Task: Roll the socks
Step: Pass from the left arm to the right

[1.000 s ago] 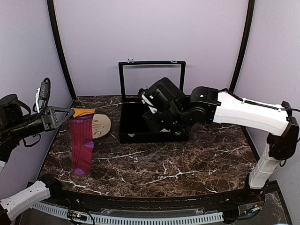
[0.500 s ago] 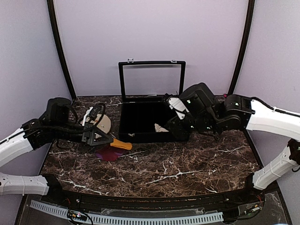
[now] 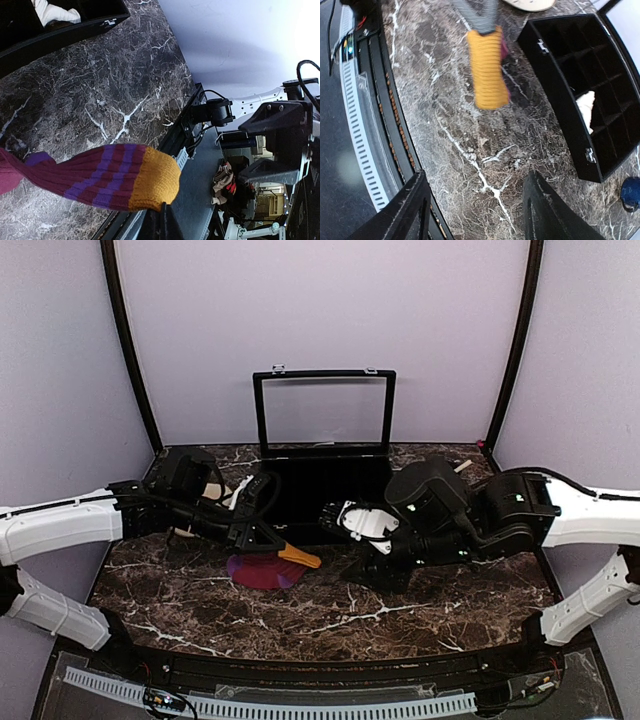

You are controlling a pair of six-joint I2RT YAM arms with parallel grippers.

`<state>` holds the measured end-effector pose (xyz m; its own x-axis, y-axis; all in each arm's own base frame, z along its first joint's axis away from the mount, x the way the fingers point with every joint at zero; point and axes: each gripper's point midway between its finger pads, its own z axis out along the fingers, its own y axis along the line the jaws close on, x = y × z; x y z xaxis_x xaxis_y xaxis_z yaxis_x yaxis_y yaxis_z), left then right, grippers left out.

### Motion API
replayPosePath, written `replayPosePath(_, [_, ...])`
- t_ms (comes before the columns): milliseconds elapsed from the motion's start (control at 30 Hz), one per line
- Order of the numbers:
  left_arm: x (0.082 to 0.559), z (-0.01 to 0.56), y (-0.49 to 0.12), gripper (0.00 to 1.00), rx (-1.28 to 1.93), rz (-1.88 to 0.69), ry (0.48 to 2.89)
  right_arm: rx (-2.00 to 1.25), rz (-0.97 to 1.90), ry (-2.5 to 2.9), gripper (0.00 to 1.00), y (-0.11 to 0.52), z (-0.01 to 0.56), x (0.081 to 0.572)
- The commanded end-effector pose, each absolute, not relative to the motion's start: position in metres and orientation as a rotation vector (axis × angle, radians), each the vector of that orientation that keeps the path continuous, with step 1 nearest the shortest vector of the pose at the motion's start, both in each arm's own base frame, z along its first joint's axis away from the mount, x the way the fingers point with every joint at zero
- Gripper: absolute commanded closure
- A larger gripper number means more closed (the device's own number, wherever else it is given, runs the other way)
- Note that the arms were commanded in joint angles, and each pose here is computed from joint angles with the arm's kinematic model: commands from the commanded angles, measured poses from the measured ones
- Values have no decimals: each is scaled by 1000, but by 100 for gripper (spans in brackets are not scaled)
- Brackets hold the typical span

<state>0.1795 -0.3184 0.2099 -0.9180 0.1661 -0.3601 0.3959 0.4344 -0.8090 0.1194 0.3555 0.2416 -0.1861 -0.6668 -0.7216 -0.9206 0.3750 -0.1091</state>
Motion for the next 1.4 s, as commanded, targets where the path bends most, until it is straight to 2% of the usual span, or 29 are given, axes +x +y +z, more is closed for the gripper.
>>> replayPosePath(0, [184, 228, -335, 100, 570, -1555, 2384, -1499, 467, 1873, 41, 372, 241, 102])
replayPosePath(433, [177, 232, -346, 100, 677, -1633, 2402, -1514, 257, 1800, 37, 395, 229, 128])
replayPosePath(933, [162, 233, -341, 100, 737, -1677, 2421, -1477, -51, 1682, 39, 421, 220, 159])
replayPosePath(1033, [161, 232, -341, 100, 744, -1679, 2424, -1485, -78, 1686, 50, 424, 216, 161])
replayPosePath(1133, [161, 230, -342, 100, 751, -1685, 2427, -1498, -85, 1703, 79, 425, 208, 160])
replayPosePath(1233, [162, 227, -343, 100, 752, -1684, 2437, -1494, -79, 1731, 100, 424, 203, 159])
replayPosePath(1300, [167, 222, -343, 97, 731, -1644, 2457, -1469, -65, 1762, 100, 422, 202, 160])
replayPosePath(1367, [176, 218, -341, 77, 694, -1573, 2471, -1417, -34, 1826, 100, 417, 202, 166])
